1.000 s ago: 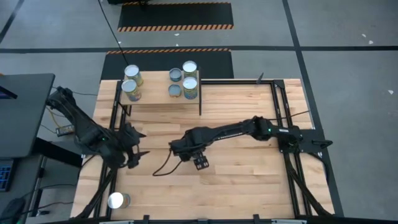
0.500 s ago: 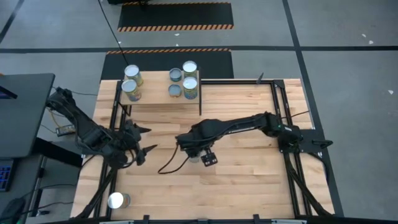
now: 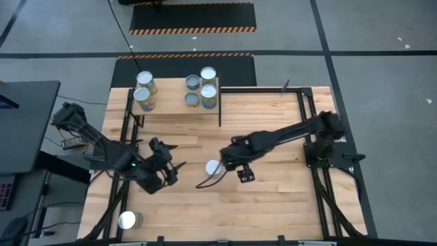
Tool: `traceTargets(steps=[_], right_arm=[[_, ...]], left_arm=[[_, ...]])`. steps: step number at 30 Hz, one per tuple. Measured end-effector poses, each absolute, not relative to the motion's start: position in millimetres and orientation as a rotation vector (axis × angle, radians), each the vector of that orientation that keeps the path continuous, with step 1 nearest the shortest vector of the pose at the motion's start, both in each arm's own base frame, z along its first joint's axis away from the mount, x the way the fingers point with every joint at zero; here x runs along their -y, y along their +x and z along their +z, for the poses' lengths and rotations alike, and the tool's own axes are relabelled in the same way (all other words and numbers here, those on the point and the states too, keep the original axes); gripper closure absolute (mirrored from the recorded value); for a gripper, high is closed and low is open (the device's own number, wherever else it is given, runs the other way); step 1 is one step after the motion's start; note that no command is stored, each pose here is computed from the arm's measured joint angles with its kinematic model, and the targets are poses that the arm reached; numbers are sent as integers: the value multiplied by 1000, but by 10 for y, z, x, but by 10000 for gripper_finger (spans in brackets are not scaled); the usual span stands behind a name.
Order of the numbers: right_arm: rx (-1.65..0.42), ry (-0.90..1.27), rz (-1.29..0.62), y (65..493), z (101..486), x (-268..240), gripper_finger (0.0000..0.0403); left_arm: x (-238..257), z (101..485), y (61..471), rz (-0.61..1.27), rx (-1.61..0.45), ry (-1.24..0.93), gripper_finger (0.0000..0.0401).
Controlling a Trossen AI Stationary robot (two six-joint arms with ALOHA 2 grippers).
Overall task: Pick and place cans onto a shelf
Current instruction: Put the right canned tomatoes on the shelf
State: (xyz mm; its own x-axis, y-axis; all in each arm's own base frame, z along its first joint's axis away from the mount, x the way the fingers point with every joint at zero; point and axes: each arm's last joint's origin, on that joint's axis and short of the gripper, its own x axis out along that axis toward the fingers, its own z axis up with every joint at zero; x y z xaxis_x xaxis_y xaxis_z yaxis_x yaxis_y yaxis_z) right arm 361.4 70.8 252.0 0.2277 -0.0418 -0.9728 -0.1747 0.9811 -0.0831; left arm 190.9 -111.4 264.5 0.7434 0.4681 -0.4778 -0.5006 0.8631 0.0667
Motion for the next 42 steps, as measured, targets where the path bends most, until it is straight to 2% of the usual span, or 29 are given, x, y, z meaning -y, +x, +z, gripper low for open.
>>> traceTargets(steps=[5,10,16,21,28,32,35,39,42], right_arm=[[-1148,-113,82,3328,2358,-754,53],[-1052,-49,65,3056,2211,-783,53],[-1038,-24,-14,2789,2028,-790,53],[-1051,14,-39,2678,1899,-791,53],[-1063,42,-74,2625,1797,-777,53],[-1066,58,-88,2609,1766,-774,53],[-1062,59,-88,2606,1754,-773,53],[-1059,64,-89,2605,1751,-780,53],[-1062,57,-80,2590,1749,-819,53]], left_arm=[[1137,2464,2214,529,-542,-90,55],[1205,2352,2600,351,-531,-69,55],[1127,2220,2881,276,-518,-46,55],[923,2178,3020,260,-533,-122,48],[862,2419,3156,190,-519,-154,47],[896,2422,3140,200,-532,-183,47],[944,2399,3132,224,-529,-168,67],[1050,2326,3163,214,-522,-156,118],[1136,2247,3179,191,-539,-136,129]])
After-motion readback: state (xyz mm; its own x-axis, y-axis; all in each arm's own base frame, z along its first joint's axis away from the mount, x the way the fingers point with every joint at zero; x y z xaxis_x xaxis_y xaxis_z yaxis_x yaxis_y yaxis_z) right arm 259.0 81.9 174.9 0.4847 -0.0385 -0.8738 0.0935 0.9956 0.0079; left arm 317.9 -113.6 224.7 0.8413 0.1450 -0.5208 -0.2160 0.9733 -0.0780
